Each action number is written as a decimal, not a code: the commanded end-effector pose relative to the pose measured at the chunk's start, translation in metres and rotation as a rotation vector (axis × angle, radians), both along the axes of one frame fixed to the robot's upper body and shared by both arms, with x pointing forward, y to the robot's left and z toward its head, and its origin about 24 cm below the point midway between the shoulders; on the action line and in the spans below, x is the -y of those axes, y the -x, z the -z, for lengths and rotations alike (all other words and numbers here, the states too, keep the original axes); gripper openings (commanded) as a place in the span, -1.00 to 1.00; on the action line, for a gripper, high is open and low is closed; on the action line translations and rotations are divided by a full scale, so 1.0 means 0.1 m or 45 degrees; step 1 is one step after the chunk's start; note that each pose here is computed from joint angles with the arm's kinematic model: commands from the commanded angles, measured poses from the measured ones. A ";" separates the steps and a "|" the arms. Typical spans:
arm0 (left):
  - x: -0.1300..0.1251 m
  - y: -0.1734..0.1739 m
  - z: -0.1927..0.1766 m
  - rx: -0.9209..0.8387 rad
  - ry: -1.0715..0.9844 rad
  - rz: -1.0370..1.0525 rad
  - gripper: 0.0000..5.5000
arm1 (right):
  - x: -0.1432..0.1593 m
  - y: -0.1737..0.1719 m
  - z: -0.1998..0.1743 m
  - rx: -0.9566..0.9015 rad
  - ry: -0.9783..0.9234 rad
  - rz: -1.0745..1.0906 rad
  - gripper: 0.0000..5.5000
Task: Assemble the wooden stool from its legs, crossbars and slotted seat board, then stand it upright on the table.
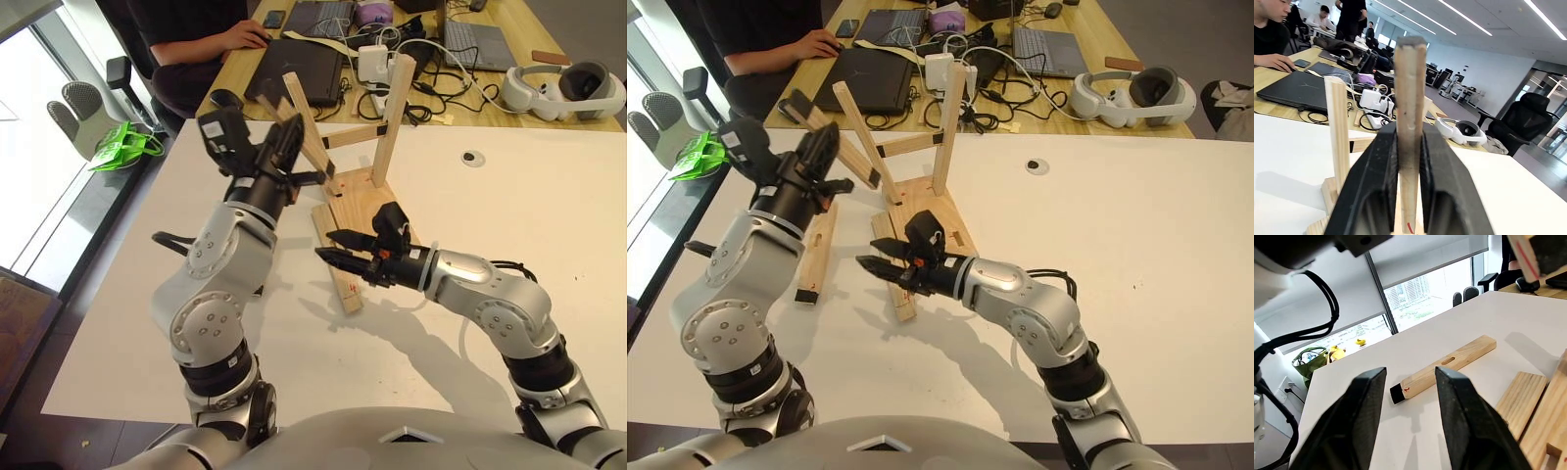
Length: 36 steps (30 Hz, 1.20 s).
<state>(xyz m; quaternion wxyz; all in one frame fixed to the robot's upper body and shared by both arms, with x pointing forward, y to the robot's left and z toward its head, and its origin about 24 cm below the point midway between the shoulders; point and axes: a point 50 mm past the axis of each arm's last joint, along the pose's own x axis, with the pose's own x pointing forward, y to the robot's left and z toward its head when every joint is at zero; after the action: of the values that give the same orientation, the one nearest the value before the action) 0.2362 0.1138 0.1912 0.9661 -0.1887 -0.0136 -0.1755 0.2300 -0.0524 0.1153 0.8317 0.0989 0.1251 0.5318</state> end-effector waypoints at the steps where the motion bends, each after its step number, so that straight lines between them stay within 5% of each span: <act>1: 0.10 0.11 0.08 -0.043 -0.093 0.118 -0.85 | 0.07 -0.19 -0.04 0.067 0.014 0.119 -0.32; 15: 0.07 0.23 0.20 -0.083 -0.229 0.203 -0.85 | 0.21 -0.42 0.03 0.093 0.086 0.361 -0.32; 24: -0.75 -0.19 0.48 -0.237 -0.352 -0.447 -0.85 | 0.17 -0.26 0.00 0.084 0.061 0.228 -0.32; 30: -0.84 -0.14 0.91 -0.394 -0.471 -0.529 -0.85 | 0.20 -0.27 -0.06 0.095 0.054 0.248 -0.32; 36: -0.91 -0.10 0.95 -0.393 -0.525 -0.524 -0.85 | 0.21 -0.31 -0.11 0.116 0.039 0.288 -0.32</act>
<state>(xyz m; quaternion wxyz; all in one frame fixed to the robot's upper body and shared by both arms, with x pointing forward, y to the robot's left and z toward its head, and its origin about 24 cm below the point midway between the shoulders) 0.2464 0.2009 0.0959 0.9894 -0.0162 0.1343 0.0534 0.2577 -0.0727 0.1188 0.8889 0.0821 0.0949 0.4406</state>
